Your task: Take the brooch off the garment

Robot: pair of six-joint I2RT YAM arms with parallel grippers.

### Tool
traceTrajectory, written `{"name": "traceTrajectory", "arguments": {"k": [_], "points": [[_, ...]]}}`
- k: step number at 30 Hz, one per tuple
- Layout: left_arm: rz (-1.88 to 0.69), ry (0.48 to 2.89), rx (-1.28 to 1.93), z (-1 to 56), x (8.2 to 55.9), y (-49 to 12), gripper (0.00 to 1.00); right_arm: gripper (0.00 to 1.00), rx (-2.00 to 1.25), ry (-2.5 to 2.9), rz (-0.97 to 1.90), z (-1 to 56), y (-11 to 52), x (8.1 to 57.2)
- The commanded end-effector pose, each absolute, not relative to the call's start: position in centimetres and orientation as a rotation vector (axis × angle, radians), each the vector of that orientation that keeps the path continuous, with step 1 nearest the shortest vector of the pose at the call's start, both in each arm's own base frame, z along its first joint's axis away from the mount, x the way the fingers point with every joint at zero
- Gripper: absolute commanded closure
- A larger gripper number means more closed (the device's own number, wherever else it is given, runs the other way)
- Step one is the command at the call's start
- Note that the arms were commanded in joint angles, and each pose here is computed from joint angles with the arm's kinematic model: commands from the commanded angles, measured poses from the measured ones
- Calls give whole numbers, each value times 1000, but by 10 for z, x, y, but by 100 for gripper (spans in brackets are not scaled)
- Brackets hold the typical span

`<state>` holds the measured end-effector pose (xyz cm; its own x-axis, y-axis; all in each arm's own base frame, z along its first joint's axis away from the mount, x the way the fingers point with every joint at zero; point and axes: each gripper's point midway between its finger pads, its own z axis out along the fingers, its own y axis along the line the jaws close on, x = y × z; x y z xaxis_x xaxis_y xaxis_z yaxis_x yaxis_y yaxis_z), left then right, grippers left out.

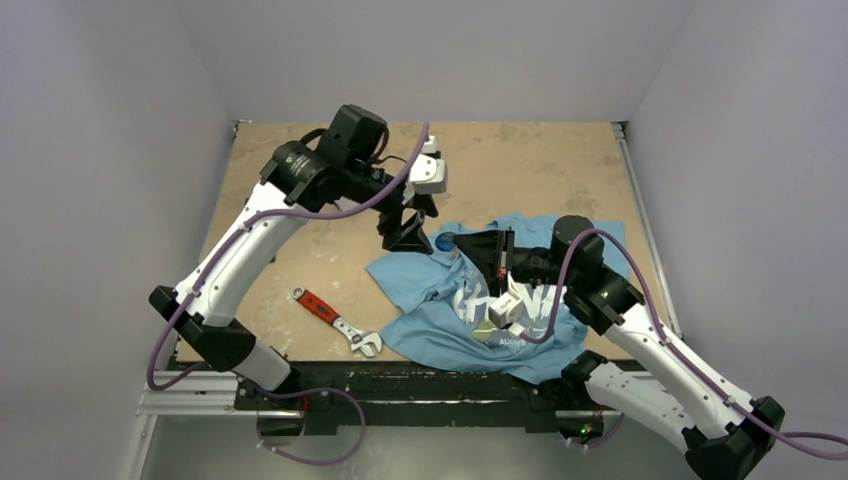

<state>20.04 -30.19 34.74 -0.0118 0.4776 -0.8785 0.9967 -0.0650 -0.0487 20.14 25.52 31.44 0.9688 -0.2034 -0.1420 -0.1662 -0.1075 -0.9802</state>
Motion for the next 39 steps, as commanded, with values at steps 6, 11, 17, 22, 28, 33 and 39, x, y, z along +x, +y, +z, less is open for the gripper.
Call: {"name": "traceTrajectory", "arguments": {"k": [6, 11, 17, 22, 28, 33, 39], "points": [[-965, 1539, 1686, 344, 197, -313, 32, 100, -1655, 197, -99, 335, 258, 199], [-943, 1539, 1706, 339, 198, -320, 35, 100, -1666, 200, -90, 334, 259, 198], [-945, 1530, 1721, 338, 197, -324, 38, 100, -1674, 211, -79, 333, 260, 198], [-963, 1524, 1743, 336, 194, -328, 43, 100, -1672, 219, -76, 335, 260, 198], [-966, 1539, 1758, 330, 194, -330, 42, 100, -1668, 224, -76, 337, 260, 199], [-970, 1559, 1769, 327, 194, -330, 43, 100, -1667, 223, -75, 337, 260, 199], [-980, 1556, 1776, 326, 192, -329, 55, 100, -1672, 228, -71, 337, 261, 200]]}}
